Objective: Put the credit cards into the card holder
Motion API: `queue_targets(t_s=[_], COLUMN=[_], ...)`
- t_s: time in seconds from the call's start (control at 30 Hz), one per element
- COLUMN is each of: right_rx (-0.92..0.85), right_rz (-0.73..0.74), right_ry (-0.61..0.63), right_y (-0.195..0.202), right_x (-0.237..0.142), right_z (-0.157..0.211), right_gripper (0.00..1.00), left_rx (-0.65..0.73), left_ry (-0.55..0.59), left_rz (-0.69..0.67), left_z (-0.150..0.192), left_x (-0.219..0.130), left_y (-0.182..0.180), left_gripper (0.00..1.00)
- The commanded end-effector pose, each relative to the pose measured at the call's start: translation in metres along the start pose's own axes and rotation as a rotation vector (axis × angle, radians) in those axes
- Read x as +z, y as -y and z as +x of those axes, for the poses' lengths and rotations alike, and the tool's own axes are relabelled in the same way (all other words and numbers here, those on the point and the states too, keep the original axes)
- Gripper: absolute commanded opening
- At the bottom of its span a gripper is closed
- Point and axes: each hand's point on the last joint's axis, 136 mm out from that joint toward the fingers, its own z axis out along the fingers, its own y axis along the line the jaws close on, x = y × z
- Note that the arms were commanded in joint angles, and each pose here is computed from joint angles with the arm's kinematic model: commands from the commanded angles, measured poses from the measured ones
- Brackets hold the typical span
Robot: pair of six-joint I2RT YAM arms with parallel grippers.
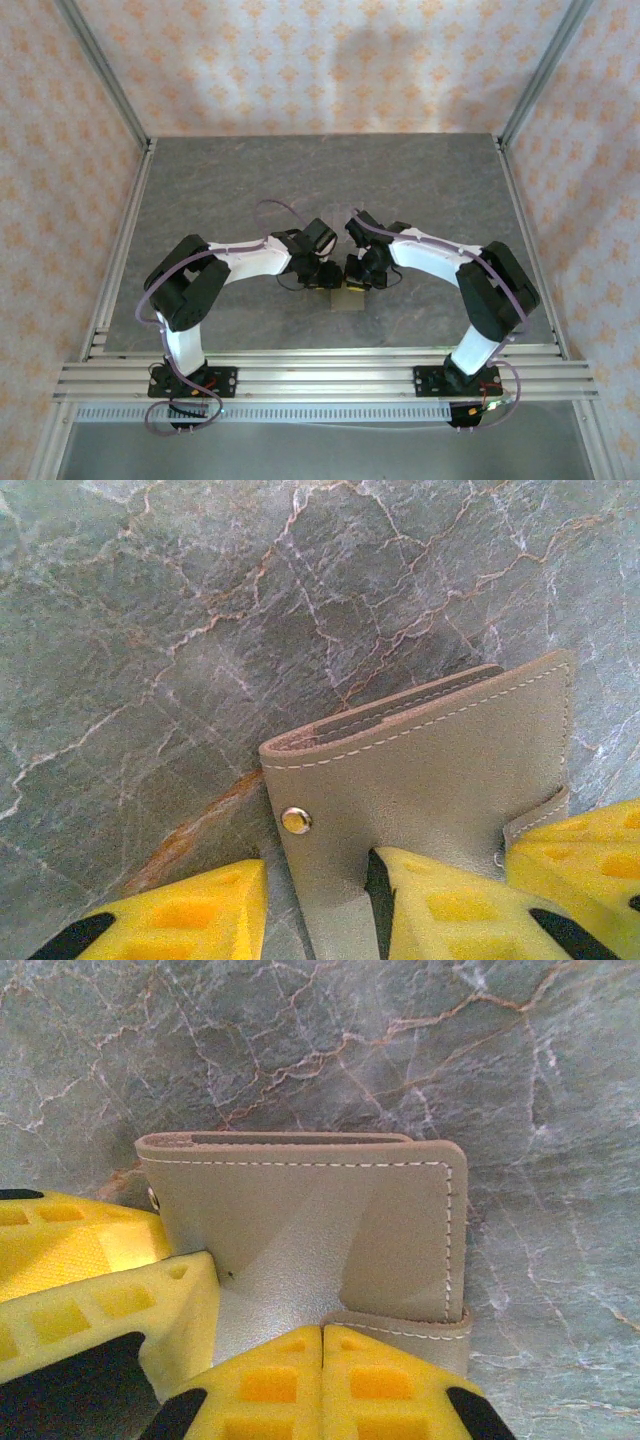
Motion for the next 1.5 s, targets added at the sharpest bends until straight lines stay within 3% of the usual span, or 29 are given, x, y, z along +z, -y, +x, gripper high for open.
queue_targets(t_s=[0.0,0.4,0.63,0.8,0.93,1.0,1.1,1.2,1.23,1.27,1.37,1.47], right_rx=[0.04,0.125,0.069,-0.015,-0.091,-0.126,-0.14,-0.12,-0.104,-0.059,0.04,0.032], right_rz=[0.024,0.042,-0.013,-0.071,-0.12,-0.132,-0.052,0.108,0.128,0.15,0.309,0.437], right_ry=[-0.027,-0.039,0.037,0.152,0.268,0.329,0.494,0.755,0.81,0.863,1.064,1.288], right_y=[0.012,0.042,0.022,-0.011,-0.042,-0.053,-0.041,0.0,0.015,0.034,0.088,0.121], right_x=[0.013,0.026,0.006,-0.028,-0.063,-0.082,-0.118,-0.161,-0.169,-0.18,-0.216,-0.243], right_z=[0.003,0.006,-0.012,-0.041,-0.069,-0.08,-0.096,-0.114,-0.119,-0.124,-0.134,-0.136], right_gripper=[0.0,0.0,0.01,0.31,0.54,0.71,0.96,1.0,1.0,1.0,1.0,1.0], left_rx=[0.003,0.001,-0.01,-0.031,-0.042,-0.054,-0.093,-0.148,-0.15,-0.2,-0.413,-0.29], left_ry=[-0.009,-0.006,0.013,0.138,0.281,0.358,0.562,0.83,0.919,1.018,1.267,1.293], left_rz=[0.002,-0.007,-0.001,-0.035,-0.054,-0.076,-0.191,-0.377,-0.439,-0.52,-0.774,-0.917], left_z=[0.004,0.003,-0.005,-0.035,-0.056,-0.063,-0.071,-0.066,-0.063,-0.059,-0.034,-0.035], left_x=[0.009,0.01,0.0,-0.051,-0.111,-0.14,-0.199,-0.266,-0.287,-0.307,-0.345,-0.341], left_y=[0.001,-0.002,0.0,-0.009,-0.02,-0.028,-0.055,-0.092,-0.103,-0.119,-0.171,-0.184], left_gripper=[0.33,0.33,0.33,0.39,0.56,0.64,0.67,0.69,0.75,0.99,1.0,1.0])
